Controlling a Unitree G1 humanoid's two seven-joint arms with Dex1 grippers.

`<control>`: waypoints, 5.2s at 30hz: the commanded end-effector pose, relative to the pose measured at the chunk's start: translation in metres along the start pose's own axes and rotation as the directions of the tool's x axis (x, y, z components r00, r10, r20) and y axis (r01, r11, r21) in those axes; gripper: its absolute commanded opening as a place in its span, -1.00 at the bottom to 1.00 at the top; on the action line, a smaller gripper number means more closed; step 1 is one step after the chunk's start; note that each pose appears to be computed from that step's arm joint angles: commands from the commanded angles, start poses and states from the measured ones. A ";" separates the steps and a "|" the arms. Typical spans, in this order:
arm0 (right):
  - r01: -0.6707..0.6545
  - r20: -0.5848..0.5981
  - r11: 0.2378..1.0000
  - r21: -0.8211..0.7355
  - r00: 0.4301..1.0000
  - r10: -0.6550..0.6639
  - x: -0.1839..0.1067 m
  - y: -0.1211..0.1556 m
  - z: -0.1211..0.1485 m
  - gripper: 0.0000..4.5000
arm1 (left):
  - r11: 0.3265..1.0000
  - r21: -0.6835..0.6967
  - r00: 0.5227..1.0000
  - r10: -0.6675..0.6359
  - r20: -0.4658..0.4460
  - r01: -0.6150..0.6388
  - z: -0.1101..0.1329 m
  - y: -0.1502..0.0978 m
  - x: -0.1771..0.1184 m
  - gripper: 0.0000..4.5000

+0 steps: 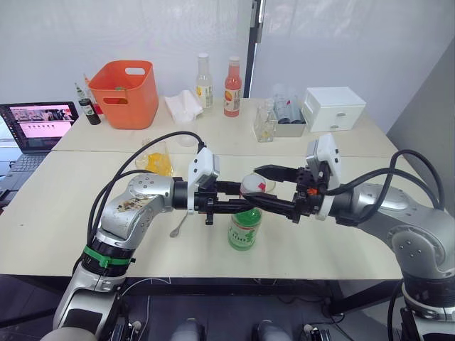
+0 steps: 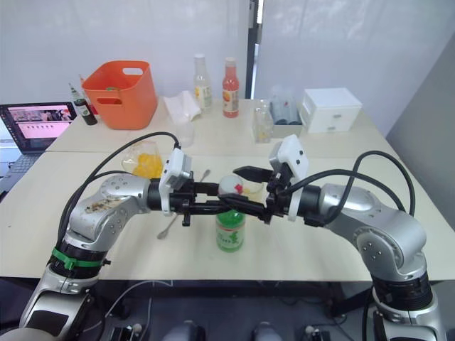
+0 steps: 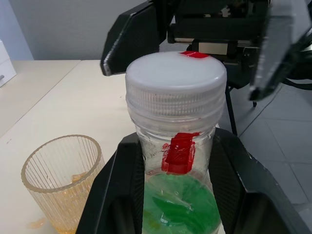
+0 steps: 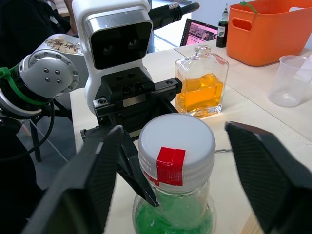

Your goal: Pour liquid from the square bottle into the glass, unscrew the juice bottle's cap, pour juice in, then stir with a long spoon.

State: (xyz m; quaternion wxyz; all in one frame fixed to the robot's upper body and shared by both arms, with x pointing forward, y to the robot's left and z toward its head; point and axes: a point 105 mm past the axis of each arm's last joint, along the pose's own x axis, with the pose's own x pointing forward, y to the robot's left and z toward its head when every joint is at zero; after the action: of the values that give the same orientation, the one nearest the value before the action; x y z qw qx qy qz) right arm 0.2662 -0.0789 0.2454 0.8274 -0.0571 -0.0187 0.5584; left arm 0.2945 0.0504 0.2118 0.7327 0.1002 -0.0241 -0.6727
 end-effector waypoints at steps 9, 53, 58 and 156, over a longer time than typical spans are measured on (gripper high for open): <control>-0.037 0.030 0.998 -0.045 0.999 0.038 0.002 0.003 0.013 -0.26 | 0.999 0.029 1.000 -0.029 0.001 0.029 0.004 -0.005 0.002 -0.41; -0.014 0.013 0.984 -0.177 1.000 0.017 -0.012 -0.002 0.046 0.98 | 0.997 0.066 0.999 -0.042 0.004 0.042 -0.004 0.001 -0.002 -0.41; 0.193 -0.028 0.974 -0.121 0.980 -0.197 -0.008 0.010 0.027 0.98 | 0.997 0.062 0.999 -0.048 0.008 0.047 -0.005 0.001 -0.002 -0.41; 0.275 -0.034 0.961 -0.040 0.960 -0.277 0.005 0.021 0.014 0.99 | 0.995 0.057 0.997 -0.082 0.002 0.082 -0.007 -0.006 0.001 -0.41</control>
State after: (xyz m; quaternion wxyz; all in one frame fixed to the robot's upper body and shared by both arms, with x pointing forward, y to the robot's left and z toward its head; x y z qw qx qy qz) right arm 0.2522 -0.0682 0.2462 0.8975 -0.0767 0.0050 0.4344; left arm 0.2934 0.0534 0.2068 0.7120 0.1152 -0.0474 -0.6911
